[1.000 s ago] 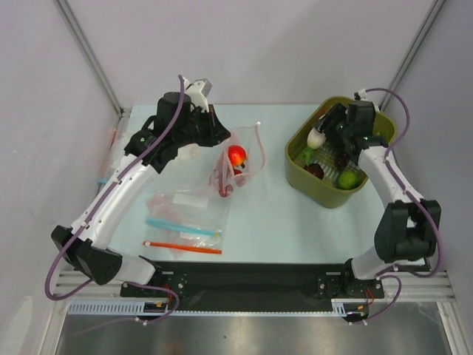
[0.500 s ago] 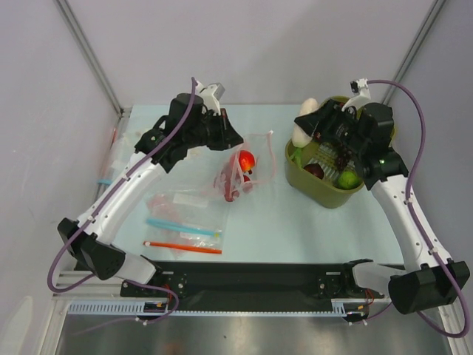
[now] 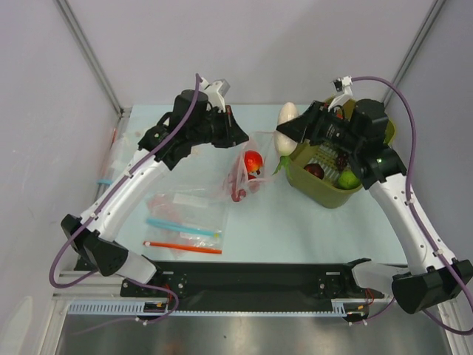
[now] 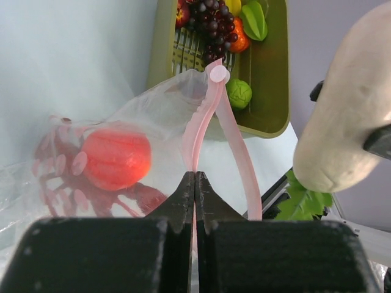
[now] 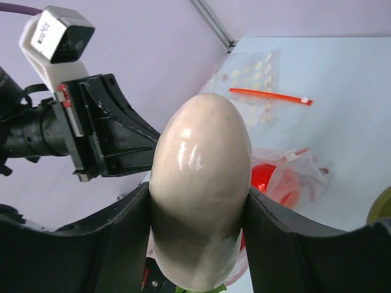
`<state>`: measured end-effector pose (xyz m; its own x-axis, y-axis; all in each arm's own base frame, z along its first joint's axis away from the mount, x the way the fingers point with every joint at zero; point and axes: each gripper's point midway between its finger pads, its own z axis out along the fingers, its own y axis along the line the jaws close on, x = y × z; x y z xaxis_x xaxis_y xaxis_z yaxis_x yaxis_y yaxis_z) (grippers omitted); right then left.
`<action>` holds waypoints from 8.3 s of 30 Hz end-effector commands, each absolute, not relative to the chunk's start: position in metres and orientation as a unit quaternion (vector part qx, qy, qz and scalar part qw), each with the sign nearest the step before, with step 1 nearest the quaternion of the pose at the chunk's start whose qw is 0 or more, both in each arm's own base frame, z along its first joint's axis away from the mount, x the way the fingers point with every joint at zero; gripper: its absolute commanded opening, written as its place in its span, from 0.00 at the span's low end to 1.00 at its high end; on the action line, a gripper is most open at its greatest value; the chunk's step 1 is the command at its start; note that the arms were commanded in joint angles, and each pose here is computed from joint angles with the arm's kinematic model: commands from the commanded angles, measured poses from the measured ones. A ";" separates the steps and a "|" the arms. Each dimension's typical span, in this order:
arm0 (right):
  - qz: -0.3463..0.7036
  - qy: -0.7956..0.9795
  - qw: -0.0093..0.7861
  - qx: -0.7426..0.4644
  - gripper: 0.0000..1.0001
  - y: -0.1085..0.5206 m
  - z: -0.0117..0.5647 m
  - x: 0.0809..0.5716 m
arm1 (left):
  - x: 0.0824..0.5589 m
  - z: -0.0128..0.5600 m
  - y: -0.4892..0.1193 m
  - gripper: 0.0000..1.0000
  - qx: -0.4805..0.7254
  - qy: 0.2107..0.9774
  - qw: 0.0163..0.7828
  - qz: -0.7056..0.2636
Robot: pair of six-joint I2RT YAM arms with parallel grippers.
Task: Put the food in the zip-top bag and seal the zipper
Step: Place the fake vegetable in the zipper food storage bag, then adjust the zipper food storage bag at the center of the board, then pick up the fake fruit from the bin.
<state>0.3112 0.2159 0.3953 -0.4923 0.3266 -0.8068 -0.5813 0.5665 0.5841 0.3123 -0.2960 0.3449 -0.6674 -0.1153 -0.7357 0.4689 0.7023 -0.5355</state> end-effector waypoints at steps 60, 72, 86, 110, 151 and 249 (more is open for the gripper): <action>0.529 0.831 0.157 0.073 0.88 0.280 0.352 0.256 | 0.279 0.395 -0.316 0.00 0.140 0.782 0.415 -0.443; 0.435 0.882 0.179 0.030 0.85 0.257 0.334 0.247 | 0.283 0.406 -0.314 0.00 0.134 0.782 0.422 -0.439; 0.406 0.887 0.219 -0.019 0.62 0.246 0.343 0.247 | 0.287 0.408 -0.313 0.00 0.131 0.787 0.425 -0.428; 0.301 0.900 0.314 0.020 0.64 0.194 0.345 0.259 | 0.299 0.415 -0.313 0.00 0.122 0.799 0.426 -0.407; 0.351 0.884 0.309 0.008 0.00 0.234 0.356 0.295 | 0.280 0.348 -0.303 0.65 0.180 0.865 0.327 -0.334; 0.146 0.689 0.408 0.581 0.93 0.002 0.145 0.561 | 0.328 0.346 -0.253 0.00 0.056 0.871 0.397 -0.285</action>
<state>0.5337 0.0108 0.1284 -0.1156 0.9078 -0.4032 0.7190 0.3566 0.5966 0.3198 -0.2469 0.3158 -0.7362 -0.0847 -0.6714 0.2824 0.8632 -0.4186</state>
